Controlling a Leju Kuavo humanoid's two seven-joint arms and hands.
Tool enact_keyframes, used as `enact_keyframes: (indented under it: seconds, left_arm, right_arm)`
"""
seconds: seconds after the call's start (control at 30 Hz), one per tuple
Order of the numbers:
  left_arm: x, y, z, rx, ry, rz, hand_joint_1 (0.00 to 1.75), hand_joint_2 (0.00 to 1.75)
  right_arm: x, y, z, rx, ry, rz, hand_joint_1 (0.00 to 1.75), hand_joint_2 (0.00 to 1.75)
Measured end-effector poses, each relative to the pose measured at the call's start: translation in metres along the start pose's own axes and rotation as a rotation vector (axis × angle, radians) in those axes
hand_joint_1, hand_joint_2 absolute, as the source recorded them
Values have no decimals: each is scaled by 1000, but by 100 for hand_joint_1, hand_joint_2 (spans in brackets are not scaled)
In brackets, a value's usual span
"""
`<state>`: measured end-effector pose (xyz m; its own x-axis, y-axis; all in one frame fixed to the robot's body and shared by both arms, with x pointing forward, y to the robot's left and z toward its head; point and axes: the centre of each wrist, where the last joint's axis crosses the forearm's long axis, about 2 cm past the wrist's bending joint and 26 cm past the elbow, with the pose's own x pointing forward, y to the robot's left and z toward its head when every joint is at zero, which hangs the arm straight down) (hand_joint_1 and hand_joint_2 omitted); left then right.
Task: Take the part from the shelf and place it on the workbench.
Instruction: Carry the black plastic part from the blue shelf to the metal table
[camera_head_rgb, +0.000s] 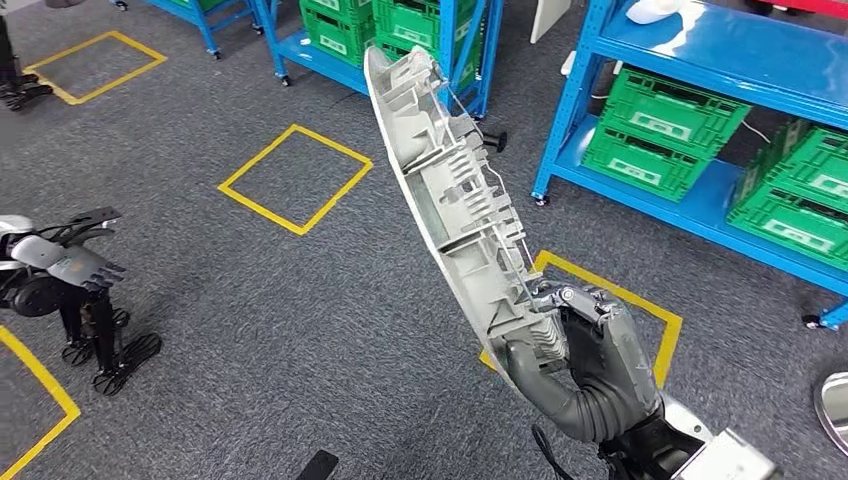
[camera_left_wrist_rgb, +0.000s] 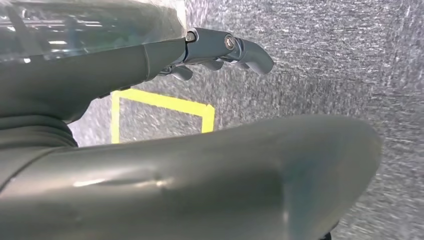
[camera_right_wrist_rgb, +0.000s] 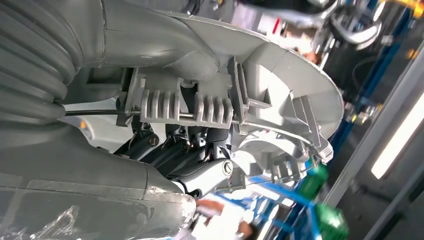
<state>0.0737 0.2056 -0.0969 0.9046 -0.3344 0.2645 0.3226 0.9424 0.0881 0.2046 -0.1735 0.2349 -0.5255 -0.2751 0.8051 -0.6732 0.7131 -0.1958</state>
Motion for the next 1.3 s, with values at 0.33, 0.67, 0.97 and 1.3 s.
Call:
enact_keyframes:
  seconds: [0.33, 0.67, 0.97, 1.3]
  left_arm:
    - [-10, 1, 0, -3, 5, 6, 0, 175]
    - [-10, 3, 0, 12, 14, -42, 0, 175]
    - [-4, 0, 0, 13, 6, -59, 0, 175]
    - [-5, -1, 0, 17, 14, -62, 0, 175]
  right_arm:
    - [0, 13, -4, 24, -16, -11, 175, 175]
    - [0, 12, -4, -11, -7, -2, 175, 175]
    - [0, 9, 2, -21, 8, 8, 175, 175]
    - [2, 7, 4, -18, 9, 6, 175, 175]
